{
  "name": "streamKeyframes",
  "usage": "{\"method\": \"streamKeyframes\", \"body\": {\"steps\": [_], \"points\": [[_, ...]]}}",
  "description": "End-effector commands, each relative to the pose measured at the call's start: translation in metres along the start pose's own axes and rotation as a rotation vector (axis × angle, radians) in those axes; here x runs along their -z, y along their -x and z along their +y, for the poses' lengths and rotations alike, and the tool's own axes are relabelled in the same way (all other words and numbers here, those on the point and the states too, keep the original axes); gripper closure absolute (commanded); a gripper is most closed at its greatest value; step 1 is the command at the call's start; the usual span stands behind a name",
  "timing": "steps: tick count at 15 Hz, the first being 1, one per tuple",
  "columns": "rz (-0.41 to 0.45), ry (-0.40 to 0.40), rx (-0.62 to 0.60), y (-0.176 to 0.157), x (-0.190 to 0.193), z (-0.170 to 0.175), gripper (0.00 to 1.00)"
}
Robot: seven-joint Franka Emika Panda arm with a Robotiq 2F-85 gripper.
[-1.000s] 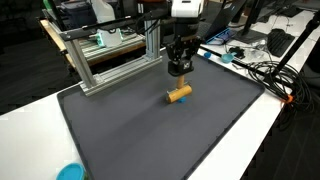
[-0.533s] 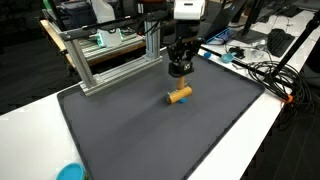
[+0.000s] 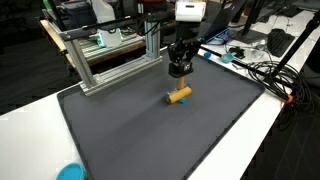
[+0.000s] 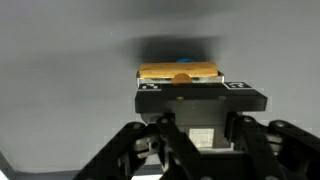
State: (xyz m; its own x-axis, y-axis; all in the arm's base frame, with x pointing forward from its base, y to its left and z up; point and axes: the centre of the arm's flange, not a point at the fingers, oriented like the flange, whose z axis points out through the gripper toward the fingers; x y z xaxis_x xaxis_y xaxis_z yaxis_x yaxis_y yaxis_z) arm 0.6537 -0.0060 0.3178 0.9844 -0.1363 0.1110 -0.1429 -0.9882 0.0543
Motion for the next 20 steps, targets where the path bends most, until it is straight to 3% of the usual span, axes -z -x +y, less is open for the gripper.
{"method": "streamKeyframes", "body": {"steps": [1,6,9,10,13,14,20], "points": [[-0.088,-0.026,0.019,-0.001,-0.042,-0.003,0.78],[-0.112,-0.032,0.003,-0.010,-0.051,0.008,0.78],[-0.170,-0.019,-0.009,-0.012,-0.050,0.010,0.78],[-0.062,-0.017,-0.004,-0.010,-0.005,0.008,0.53],[-0.082,-0.015,-0.006,-0.013,-0.006,0.008,0.53],[-0.084,-0.015,-0.006,-0.013,-0.006,0.008,0.78],[0.017,-0.094,-0.035,-0.026,-0.020,0.003,0.78]]}}
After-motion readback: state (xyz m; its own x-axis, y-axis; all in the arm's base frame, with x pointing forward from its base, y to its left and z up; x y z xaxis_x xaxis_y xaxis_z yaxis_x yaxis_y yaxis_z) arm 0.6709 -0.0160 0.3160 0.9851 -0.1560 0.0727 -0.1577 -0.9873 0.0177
